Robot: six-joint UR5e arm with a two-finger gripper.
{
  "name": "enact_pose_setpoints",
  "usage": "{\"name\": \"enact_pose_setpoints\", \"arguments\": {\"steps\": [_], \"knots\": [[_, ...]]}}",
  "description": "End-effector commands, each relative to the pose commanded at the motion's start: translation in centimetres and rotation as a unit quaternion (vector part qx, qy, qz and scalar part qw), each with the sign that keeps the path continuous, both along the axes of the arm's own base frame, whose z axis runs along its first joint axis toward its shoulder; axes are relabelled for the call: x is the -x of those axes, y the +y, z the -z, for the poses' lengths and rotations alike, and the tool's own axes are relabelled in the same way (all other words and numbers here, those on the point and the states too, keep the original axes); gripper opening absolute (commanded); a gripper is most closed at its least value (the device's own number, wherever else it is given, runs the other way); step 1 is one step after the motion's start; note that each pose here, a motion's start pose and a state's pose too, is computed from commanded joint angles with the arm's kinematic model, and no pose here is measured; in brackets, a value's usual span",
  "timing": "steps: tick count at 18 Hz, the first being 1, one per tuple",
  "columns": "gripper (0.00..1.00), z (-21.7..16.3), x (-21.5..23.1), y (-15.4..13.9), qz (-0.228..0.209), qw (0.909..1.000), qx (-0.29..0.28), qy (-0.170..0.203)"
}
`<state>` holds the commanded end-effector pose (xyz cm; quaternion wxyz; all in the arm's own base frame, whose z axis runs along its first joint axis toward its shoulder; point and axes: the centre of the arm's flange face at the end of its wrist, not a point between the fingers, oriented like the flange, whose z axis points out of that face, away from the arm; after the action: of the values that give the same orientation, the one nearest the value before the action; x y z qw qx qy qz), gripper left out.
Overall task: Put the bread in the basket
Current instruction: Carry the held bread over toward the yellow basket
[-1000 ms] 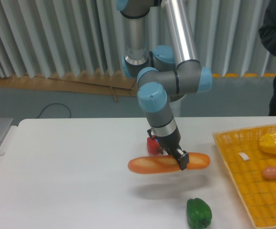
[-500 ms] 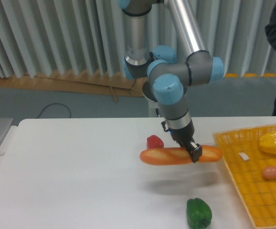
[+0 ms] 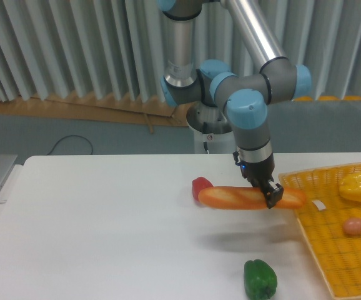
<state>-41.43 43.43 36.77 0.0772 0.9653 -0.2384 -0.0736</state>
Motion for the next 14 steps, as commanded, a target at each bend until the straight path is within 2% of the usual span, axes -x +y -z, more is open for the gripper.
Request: {"name": "enact_pose_setpoints", "arguments": {"steps": [5, 11, 14], "knots": [[0.53, 0.1, 3.7, -3.9, 0.024, 0.9996, 0.013, -0.009], [0.53, 0.3, 6.9, -7.2, 0.050, 0.9984, 0.012, -0.024], [0.53, 0.5, 8.4, -8.1, 0.040, 0.9989, 0.008, -0.025]]}}
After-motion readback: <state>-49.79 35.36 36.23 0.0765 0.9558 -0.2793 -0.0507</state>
